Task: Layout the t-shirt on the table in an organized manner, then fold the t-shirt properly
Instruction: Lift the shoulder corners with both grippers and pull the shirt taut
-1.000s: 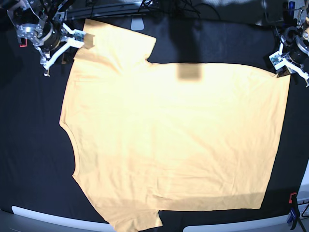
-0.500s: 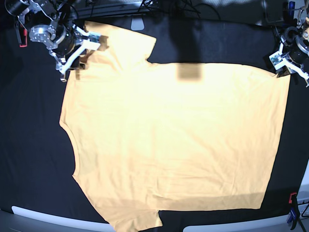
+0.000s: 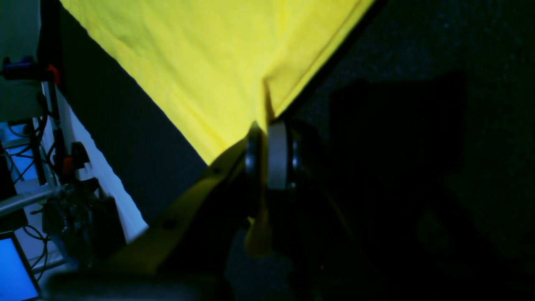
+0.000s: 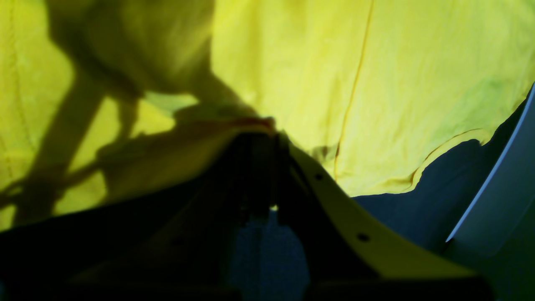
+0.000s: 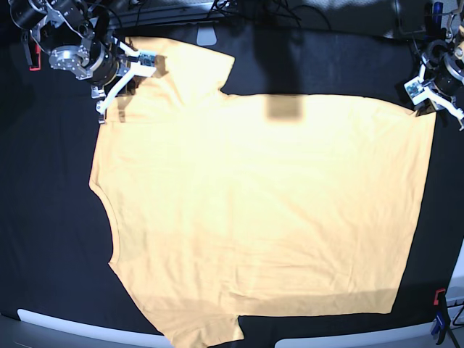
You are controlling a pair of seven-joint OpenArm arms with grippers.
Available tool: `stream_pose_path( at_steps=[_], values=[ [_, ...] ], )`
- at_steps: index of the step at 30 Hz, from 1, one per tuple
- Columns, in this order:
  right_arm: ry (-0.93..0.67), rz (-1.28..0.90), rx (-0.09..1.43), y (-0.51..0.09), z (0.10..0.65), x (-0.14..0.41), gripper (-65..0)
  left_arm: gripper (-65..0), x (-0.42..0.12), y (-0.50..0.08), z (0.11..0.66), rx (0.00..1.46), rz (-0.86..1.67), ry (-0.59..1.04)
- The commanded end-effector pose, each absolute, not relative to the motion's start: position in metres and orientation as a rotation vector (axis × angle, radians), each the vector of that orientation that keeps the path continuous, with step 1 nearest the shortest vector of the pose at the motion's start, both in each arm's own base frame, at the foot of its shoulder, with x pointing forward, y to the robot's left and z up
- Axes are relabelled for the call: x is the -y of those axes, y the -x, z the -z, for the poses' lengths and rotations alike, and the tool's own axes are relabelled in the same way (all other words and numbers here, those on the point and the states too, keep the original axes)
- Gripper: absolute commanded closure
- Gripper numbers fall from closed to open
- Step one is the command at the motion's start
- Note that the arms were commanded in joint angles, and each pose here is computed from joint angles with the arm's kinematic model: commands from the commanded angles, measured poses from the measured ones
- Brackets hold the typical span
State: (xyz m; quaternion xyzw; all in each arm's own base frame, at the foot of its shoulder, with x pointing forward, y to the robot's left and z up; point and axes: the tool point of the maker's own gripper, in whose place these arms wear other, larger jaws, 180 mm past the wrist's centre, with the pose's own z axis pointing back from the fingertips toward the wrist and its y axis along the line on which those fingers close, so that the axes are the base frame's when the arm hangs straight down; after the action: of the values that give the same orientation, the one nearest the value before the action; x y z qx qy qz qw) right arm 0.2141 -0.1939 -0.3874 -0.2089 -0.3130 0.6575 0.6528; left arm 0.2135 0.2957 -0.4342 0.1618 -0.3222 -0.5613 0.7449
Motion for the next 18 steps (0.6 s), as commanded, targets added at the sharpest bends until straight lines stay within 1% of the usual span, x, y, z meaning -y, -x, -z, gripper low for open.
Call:
stream_pose_path(
  at_steps=[1,2,7,12,18],
  values=[
    [0.526,-1.468,0.770,-0.226,0.373,0.196,0.0,0.0,-0.302,-0.215,0.431,0.694,1.240,-0.371],
    [0.530,-1.458,0.782,-0.228,0.371,0.195,0.0,0.0,-0.302,-0.214,0.431,0.692,1.238,-0.369],
    [0.527,-1.477,0.721,-0.207,0.365,0.200,0.0,0.0,-0.308,-0.196,0.436,0.648,1.235,-0.345],
    [0.594,-1.474,0.591,-0.181,0.356,0.225,0.0,0.0,-0.312,-0.165,0.434,0.589,1.289,-0.315],
    [0.558,-1.439,0.531,-0.149,0.345,0.240,0.0,0.0,-0.314,-0.141,0.418,0.605,1.269,-0.328]
  ],
)
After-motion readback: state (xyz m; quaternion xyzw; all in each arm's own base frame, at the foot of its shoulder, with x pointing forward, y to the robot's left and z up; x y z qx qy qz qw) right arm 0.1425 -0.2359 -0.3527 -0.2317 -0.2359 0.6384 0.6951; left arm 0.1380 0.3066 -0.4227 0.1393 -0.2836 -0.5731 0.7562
